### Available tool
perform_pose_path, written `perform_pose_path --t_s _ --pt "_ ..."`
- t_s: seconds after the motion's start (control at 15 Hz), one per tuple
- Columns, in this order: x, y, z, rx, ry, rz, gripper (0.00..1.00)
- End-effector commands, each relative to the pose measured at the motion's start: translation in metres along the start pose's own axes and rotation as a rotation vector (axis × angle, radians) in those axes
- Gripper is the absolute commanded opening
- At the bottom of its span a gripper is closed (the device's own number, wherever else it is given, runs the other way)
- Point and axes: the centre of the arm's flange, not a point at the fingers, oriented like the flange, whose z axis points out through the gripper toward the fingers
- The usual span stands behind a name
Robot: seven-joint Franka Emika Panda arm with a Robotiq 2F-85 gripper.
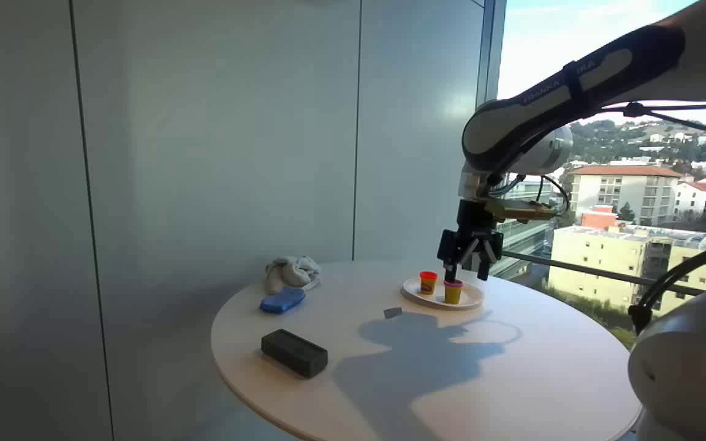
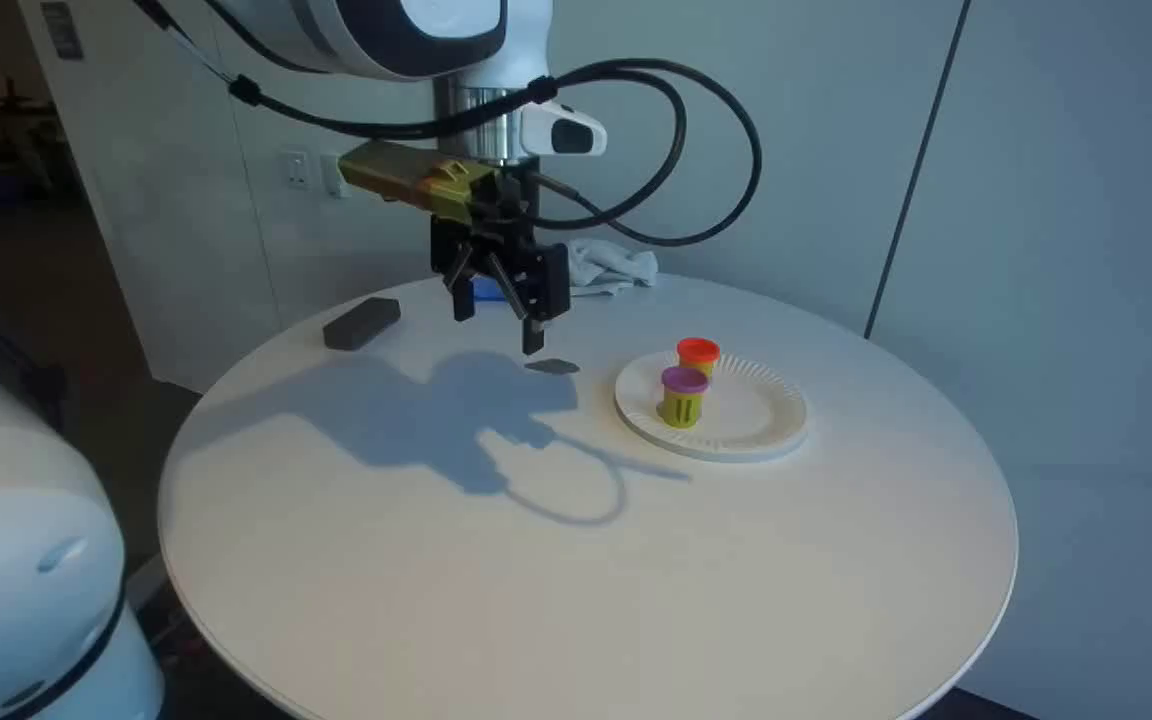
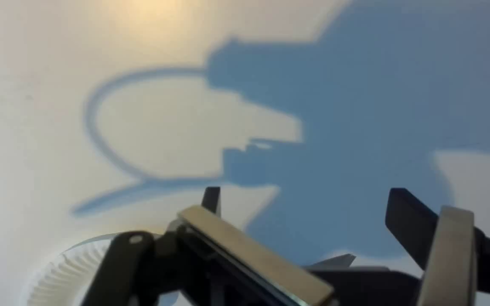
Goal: Move the bottles on the plate onto the table
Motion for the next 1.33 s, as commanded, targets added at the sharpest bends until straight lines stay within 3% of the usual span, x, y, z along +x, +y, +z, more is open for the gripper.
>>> perform_pose_path --t_s 0.0,0.73,0.87,1.07,1.27 --pt "0.0 0.0 -0.002 0.0 0.004 0.0 1.0" --pt "0.003 0.004 -0.002 -0.012 0.001 0.009 1.0" --pt "0.009 0.022 -0.001 -0.074 -0.008 0.057 1.0" --pt "0.023 0.082 -0.012 -0.183 -0.012 0.139 1.0" --pt "0.041 0.134 -0.017 -0.194 -0.001 0.161 1.0"
